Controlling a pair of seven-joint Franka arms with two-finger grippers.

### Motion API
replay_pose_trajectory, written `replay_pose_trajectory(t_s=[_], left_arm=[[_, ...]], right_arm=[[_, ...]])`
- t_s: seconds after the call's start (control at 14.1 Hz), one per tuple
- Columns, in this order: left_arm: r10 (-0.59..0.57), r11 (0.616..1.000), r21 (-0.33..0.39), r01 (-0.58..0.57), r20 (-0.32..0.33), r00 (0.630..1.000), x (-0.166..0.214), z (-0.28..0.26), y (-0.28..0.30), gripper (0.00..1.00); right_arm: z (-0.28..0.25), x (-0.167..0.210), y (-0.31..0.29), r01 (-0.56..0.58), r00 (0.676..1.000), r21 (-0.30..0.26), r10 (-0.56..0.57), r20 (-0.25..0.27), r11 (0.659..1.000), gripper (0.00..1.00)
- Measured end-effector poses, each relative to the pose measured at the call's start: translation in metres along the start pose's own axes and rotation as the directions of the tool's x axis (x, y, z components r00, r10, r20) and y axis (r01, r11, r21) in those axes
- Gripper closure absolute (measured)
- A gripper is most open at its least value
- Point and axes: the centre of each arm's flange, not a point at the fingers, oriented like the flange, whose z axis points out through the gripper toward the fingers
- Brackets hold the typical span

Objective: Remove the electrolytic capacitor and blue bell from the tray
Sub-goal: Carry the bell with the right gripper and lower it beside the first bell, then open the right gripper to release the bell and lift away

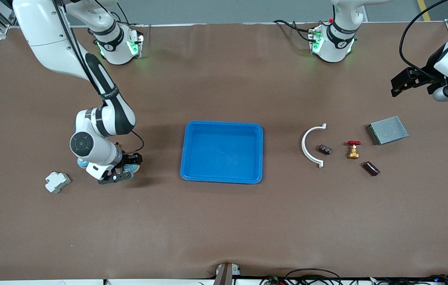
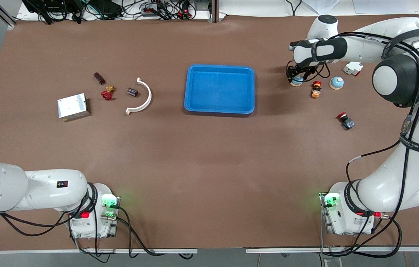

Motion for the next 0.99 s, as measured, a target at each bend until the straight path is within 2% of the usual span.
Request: replay_pose_trajectory(t_s=[0.07, 0.21, 0.35, 0.64, 0.78, 0.99], left_arm=[[0.0, 1.0, 0.0, 0.0, 0.0, 1.0, 0.0, 0.0, 0.0, 0.0], [0.0, 1.0, 0.0, 0.0, 0.0, 1.0, 0.0, 0.0, 0.0, 0.0], [0.0, 1.0, 0.0, 0.0, 0.0, 1.0, 0.0, 0.0, 0.0, 0.0], [-0.001, 1.0, 0.0, 0.001, 0.001, 1.0, 0.0, 0.0, 0.0, 0.0], [-0.001, 1.0, 0.0, 0.001, 0.001, 1.0, 0.0, 0.0, -0.001, 0.0], [-0.001, 1.0, 0.0, 0.001, 0.001, 1.0, 0.0, 0.0, -0.001, 0.0]], right_arm=[[0.0, 0.0, 0.0, 0.0, 1.0, 0.0, 0.0, 0.0, 1.0, 0.0], [-0.007, 0.002, -0.001, 0.0, 1.0, 0.002, 0.0, 0.01, 1.0, 0.0], [-0.032, 0.002, -0.005, -0.009, 0.998, 0.009, 0.008, 0.068, 1.0, 0.0], [-0.159, -0.011, -0.02, -0.025, 0.983, 0.019, 0.021, 0.183, 1.0, 0.0], [-0.221, -0.023, -0.021, -0.024, 0.979, 0.021, 0.019, 0.201, 0.999, 0.0], [-0.279, -0.045, -0.014, -0.032, 0.98, 0.02, 0.027, 0.197, 0.999, 0.0]])
